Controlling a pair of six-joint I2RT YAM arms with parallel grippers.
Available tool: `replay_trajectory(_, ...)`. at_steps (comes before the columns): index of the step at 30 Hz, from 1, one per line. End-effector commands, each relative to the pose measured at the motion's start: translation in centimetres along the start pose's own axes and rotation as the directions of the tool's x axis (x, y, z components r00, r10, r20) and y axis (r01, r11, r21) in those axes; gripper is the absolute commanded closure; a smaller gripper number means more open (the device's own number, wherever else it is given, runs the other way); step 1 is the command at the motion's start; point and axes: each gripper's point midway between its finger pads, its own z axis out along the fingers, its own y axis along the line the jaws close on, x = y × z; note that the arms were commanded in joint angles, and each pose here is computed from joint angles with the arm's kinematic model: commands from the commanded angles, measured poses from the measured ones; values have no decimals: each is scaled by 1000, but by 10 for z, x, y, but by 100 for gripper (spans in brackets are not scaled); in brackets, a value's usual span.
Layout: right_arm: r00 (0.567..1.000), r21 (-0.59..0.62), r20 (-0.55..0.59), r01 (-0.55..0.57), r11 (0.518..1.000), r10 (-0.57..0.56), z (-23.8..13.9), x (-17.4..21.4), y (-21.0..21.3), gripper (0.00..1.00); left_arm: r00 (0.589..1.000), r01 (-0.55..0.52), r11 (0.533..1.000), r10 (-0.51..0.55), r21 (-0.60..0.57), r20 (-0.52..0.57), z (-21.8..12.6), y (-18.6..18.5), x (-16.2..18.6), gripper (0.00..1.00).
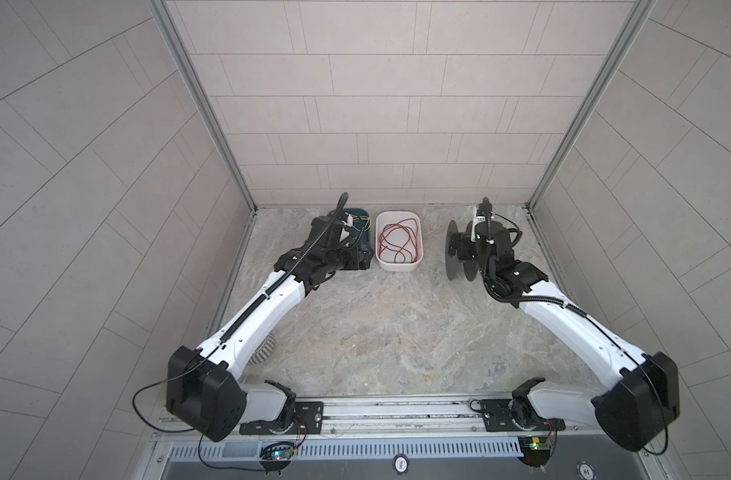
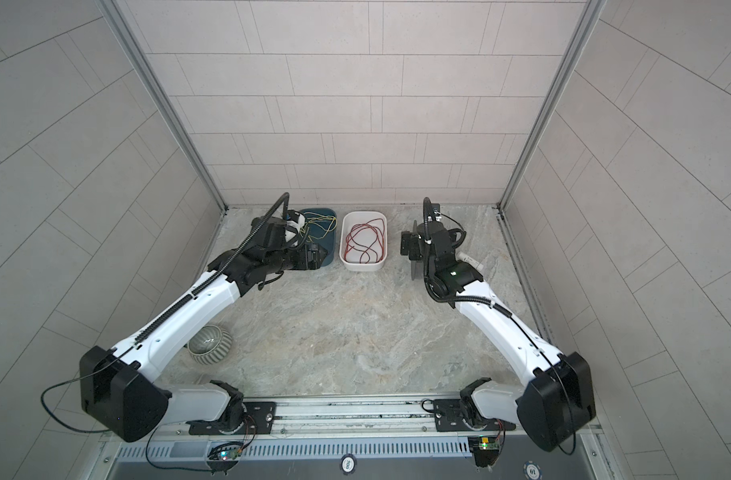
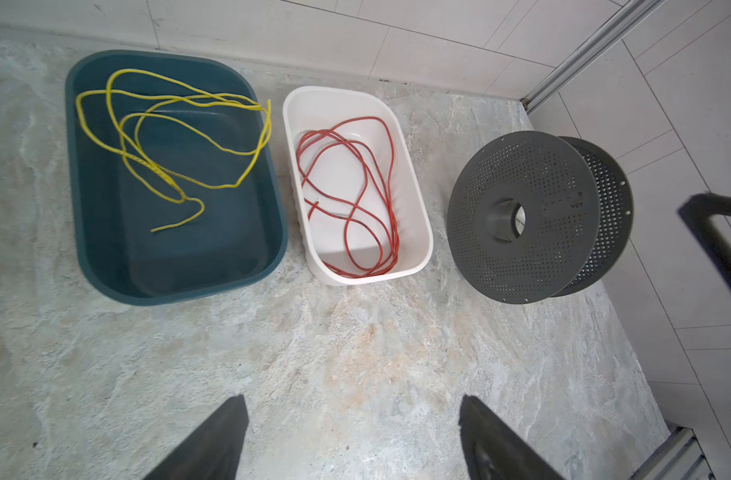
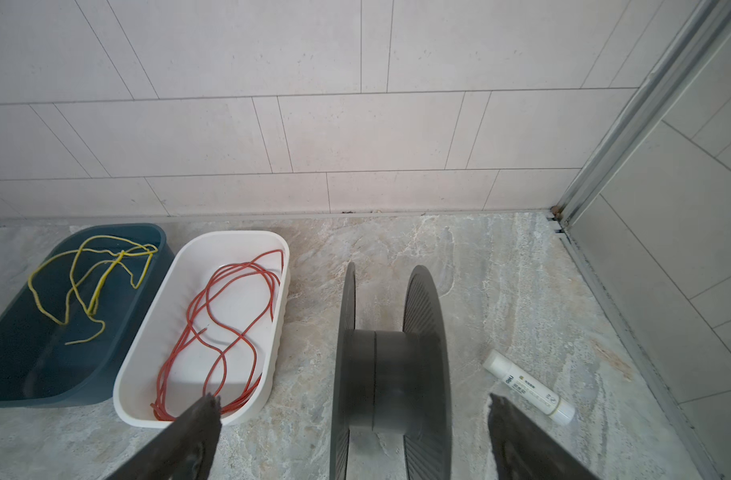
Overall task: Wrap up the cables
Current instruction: 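Move the left gripper over the white tub and lower it toward the red cable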
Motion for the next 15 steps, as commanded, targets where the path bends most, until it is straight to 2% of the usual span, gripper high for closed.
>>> replay_trajectory(1,999,-6,-36,-29,1000,29,-28,7,-10,1,998,-45,996,48,-81,40,11,-12,-23,19)
replay_trajectory(6,996,-43,-48,-74,996,71,-52,24,-17,1,996,-86,994,86,-70,-4,59,-42,-31,29)
replay_trajectory(12,994,-149,-72,-87,985,77,-77,39,-12,1,982,-180,975,171,-131,-81,126,-46,-30,35)
replay_trajectory(15,996,-196,-66,-76,978,64,-86,44,-9,1,971,-224,966,210,-126,-117,154,-52,-24,39)
